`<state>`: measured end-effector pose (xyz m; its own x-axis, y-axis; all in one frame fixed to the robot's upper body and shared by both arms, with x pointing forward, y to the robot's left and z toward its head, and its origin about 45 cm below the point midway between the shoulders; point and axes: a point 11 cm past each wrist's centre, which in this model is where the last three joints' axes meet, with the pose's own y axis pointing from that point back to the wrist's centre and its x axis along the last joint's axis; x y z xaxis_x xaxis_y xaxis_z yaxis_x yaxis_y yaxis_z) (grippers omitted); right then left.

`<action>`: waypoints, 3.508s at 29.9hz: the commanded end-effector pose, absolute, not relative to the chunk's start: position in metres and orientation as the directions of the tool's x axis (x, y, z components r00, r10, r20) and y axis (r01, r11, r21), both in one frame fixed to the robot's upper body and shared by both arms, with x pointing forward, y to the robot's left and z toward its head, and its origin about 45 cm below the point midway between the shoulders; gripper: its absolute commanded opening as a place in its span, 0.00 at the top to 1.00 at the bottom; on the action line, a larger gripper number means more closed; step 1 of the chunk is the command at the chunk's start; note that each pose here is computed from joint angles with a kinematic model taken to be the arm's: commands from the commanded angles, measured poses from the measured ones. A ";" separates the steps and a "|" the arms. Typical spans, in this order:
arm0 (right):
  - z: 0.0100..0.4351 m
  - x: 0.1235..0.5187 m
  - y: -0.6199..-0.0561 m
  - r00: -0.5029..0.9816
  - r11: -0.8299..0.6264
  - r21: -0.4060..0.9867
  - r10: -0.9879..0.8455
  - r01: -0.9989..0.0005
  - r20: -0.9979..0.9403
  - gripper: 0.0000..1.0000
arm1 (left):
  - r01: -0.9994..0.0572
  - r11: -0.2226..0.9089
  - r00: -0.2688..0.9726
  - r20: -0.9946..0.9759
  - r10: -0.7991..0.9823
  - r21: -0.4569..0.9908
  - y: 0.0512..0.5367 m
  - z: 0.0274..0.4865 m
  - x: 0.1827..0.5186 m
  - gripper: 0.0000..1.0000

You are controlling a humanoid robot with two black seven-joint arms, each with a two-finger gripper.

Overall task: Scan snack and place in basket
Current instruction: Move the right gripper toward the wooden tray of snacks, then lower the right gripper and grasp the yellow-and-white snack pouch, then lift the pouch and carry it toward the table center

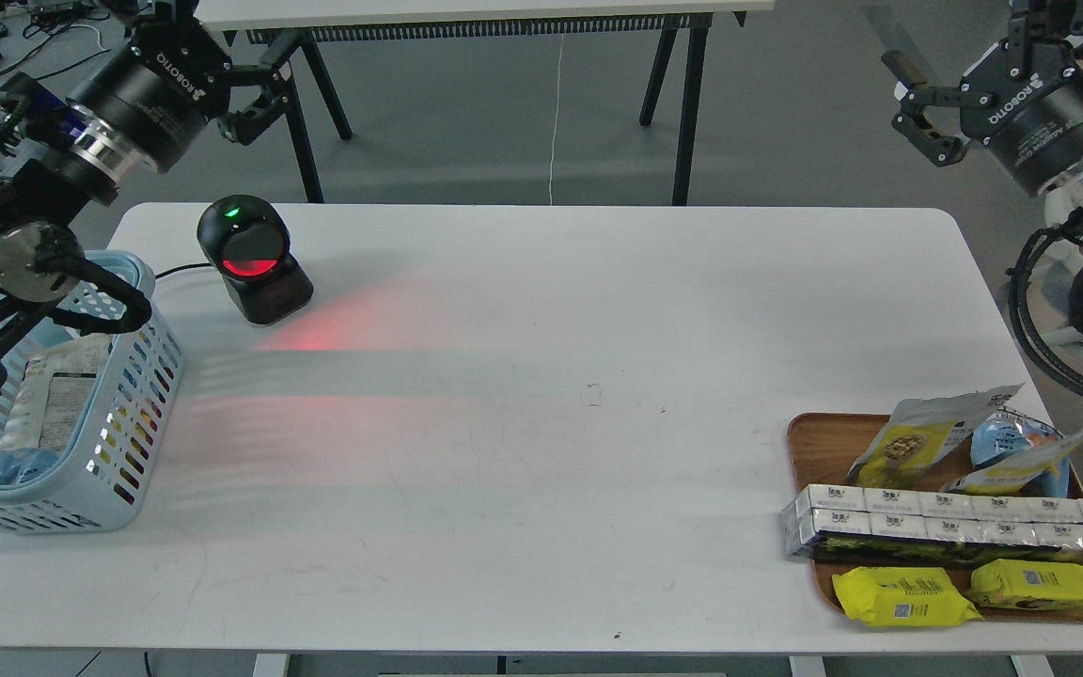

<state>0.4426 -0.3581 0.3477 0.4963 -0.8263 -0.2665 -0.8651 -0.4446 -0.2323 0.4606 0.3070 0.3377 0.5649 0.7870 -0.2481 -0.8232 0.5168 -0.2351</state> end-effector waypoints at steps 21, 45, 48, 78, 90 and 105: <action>0.332 0.427 -0.326 0.584 -0.591 -0.044 -0.780 -0.806 -0.223 0.01 | -0.807 0.504 0.583 -0.280 0.763 -0.307 0.297 0.356 0.465 0.00; 0.384 0.359 -0.284 0.714 -0.662 0.600 0.137 -0.449 0.686 0.01 | -0.802 0.498 0.587 -0.278 0.761 -0.330 0.304 0.366 0.461 0.00; 0.386 0.343 -0.274 0.609 -0.640 0.663 0.362 -0.389 0.706 0.01 | -0.800 0.499 0.589 -0.279 0.759 -0.332 0.302 0.366 0.461 0.00; 0.293 0.308 -0.360 0.399 -0.170 0.920 0.862 -0.354 0.312 0.05 | -0.810 0.496 0.578 -0.290 0.763 -0.311 0.304 0.355 0.459 0.00; 0.245 0.324 -0.374 0.479 -0.114 0.950 0.843 -0.289 0.247 0.38 | -0.809 0.497 0.580 -0.290 0.761 -0.313 0.304 0.355 0.459 0.00; 0.252 0.330 -0.360 0.466 -0.172 0.932 0.828 -0.319 0.312 1.00 | -0.809 0.499 0.581 -0.291 0.760 -0.311 0.303 0.354 0.459 0.00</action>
